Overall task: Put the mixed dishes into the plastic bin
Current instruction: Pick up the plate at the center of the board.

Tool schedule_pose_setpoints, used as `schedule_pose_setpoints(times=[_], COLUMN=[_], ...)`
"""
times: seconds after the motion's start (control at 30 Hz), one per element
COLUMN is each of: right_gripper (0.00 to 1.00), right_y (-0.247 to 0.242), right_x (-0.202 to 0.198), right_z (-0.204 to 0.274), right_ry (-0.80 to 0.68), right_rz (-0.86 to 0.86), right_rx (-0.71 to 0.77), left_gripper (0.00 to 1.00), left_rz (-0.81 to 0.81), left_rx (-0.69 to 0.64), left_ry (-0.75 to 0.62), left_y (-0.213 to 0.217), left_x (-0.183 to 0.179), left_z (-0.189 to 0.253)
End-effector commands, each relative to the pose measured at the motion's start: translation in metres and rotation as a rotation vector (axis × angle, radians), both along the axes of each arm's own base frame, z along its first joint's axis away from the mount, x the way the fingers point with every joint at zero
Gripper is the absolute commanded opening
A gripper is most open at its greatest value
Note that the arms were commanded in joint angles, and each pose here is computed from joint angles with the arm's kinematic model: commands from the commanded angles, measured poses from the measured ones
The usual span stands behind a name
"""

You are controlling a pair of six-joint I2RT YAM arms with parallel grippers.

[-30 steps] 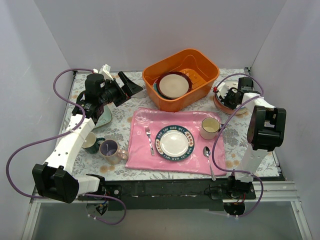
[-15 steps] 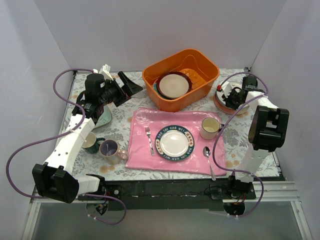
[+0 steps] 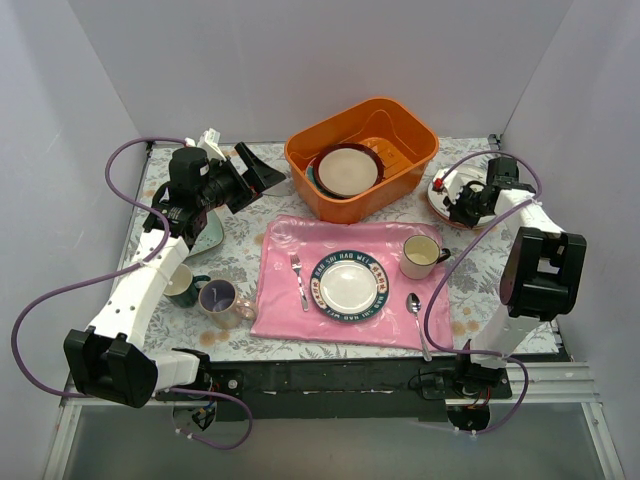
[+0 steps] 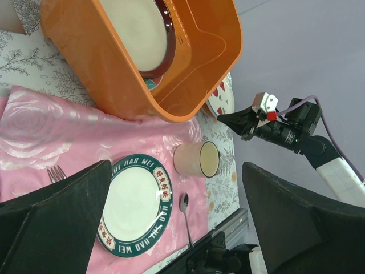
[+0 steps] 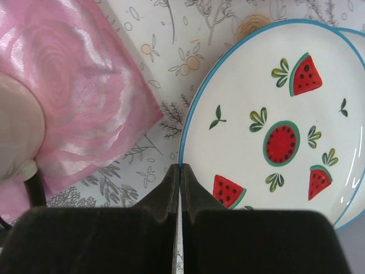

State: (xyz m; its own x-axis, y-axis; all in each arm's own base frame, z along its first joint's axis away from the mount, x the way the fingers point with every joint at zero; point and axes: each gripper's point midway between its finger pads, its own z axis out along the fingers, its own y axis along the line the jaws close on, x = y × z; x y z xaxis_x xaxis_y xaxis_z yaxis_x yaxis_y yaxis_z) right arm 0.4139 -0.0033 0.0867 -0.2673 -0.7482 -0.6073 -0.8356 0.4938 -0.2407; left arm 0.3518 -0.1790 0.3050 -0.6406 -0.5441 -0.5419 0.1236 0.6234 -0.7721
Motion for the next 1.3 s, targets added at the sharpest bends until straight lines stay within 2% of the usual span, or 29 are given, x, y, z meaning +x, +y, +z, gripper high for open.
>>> schedule_pose_setpoints(times=[0.0,0.17,0.2,0.23,0.33,0.53,0.8,0.97,1.07,1.27], right_gripper=[0.01,0.02,0.04,0.12,0.22,0.36,0.5,0.54,0.56,0.46], right_y=[0.004,-0.001,-0.001,-0.002,-0.003,-0.004,-0.005,-0.005,-0.007,-0.007], right_x=[-0.014,-0.021,-0.023,-0.023,-0.023,-0.017,0.001,0.006,0.017,0.021], right_z=[0.011,-0.006,-0.01,-0.009,-0.011,-0.007,-0.004,-0.017,-0.016,-0.016], right_ry=[-0.013,0.019,0.02,0.016,0.013,-0.006,-0.069,-0.106,-0.179,-0.269], right_rz=[0.061,0.056,0.055,0.054,0.053,0.049,0.022,-0.002,-0.037,-0.069], right_rx=[-0.013,-0.042,-0.045,-0.047,-0.057,-0.063,-0.104,-0.174,-0.232,-0.301], left_gripper=[0.98,0.98,0.98,0.98,0.98,0.98,0.98,0.98,0.98,0.98], left_rz=[-0.012,-0.015,-0.015,-0.015,-0.015,-0.014,-0.009,-0.01,-0.011,-0.005], left_rx=[-0.014,-0.015,-0.015,-0.015,-0.015,-0.02,-0.03,-0.038,-0.042,-0.044], left_ry=[-0.04,-0.039,-0.038,-0.039,-0.038,-0.036,-0.033,-0.026,-0.029,-0.028], left_y=[0.001,0.001,0.001,0.001,0.001,0.001,0.002,0.001,0.001,0.002], left_x=[-0.008,-0.009,-0.009,-0.01,-0.01,-0.012,-0.015,-0.016,-0.018,-0.019], left_z=[0.012,0.011,0.011,0.011,0.011,0.011,0.012,0.012,0.014,0.015])
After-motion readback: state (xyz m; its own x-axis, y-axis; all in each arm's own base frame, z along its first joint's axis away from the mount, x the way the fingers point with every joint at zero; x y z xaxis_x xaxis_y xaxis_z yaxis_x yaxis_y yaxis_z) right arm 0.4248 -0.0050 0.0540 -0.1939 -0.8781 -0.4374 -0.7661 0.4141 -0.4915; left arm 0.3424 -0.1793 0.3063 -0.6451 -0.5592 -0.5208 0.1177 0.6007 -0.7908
